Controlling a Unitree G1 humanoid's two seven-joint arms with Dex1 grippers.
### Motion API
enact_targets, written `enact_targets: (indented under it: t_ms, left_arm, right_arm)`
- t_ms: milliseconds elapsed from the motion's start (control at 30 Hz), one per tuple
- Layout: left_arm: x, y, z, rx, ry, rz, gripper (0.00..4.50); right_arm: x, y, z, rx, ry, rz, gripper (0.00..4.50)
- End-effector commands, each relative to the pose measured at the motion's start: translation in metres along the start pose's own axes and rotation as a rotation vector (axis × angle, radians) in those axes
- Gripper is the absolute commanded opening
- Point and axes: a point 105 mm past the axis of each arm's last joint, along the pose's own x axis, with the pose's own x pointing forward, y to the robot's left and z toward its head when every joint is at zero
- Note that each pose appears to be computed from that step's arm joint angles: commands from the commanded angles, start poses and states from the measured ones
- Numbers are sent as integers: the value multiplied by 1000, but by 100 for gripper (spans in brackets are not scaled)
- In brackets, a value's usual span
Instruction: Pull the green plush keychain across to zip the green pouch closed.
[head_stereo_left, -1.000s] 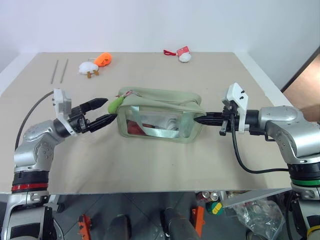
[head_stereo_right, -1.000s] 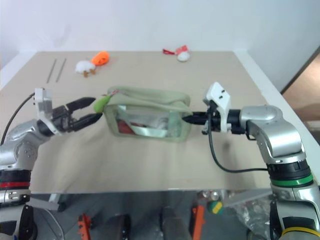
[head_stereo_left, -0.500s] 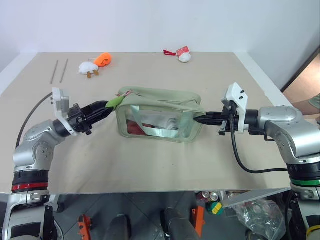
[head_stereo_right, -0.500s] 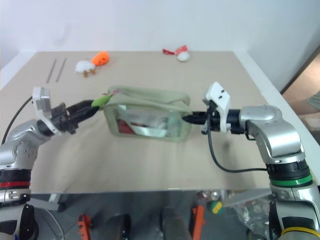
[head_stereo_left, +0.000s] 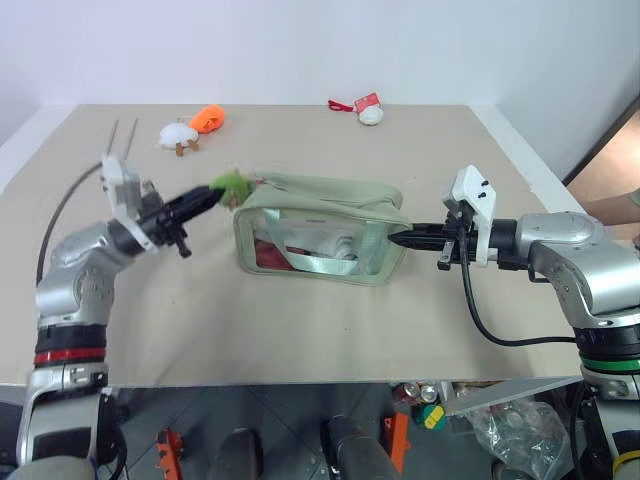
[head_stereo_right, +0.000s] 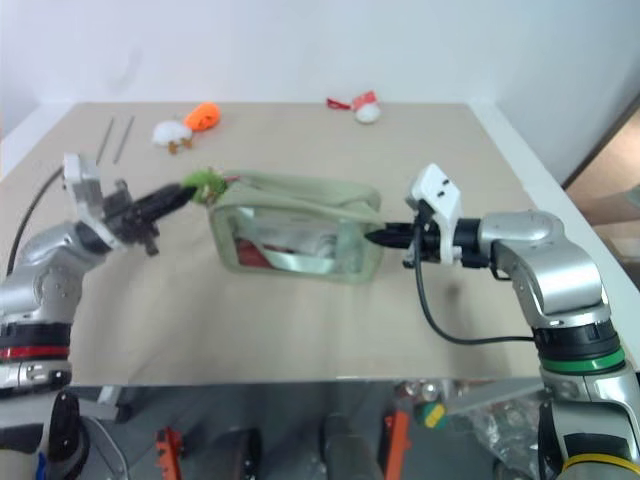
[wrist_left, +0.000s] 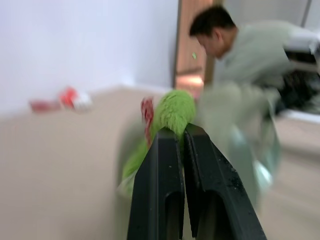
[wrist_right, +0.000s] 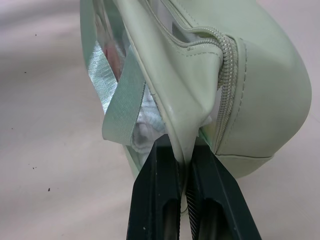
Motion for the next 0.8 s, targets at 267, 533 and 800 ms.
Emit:
enact_targets:
  t_ms: [267, 533, 800]
  left_arm:
    - [53, -43, 22, 110, -56, -264, 4]
    - [54, -45, 1, 87, 28, -305, 164]
    - [47, -40, 29, 3, -87, -288, 355]
  right_arm:
    - [-1, 3, 10, -32, -20, -1, 0]
    - [-4, 3, 10, -29, -22, -18, 0]
    - [-3, 3, 11, -25, -27, -17, 0]
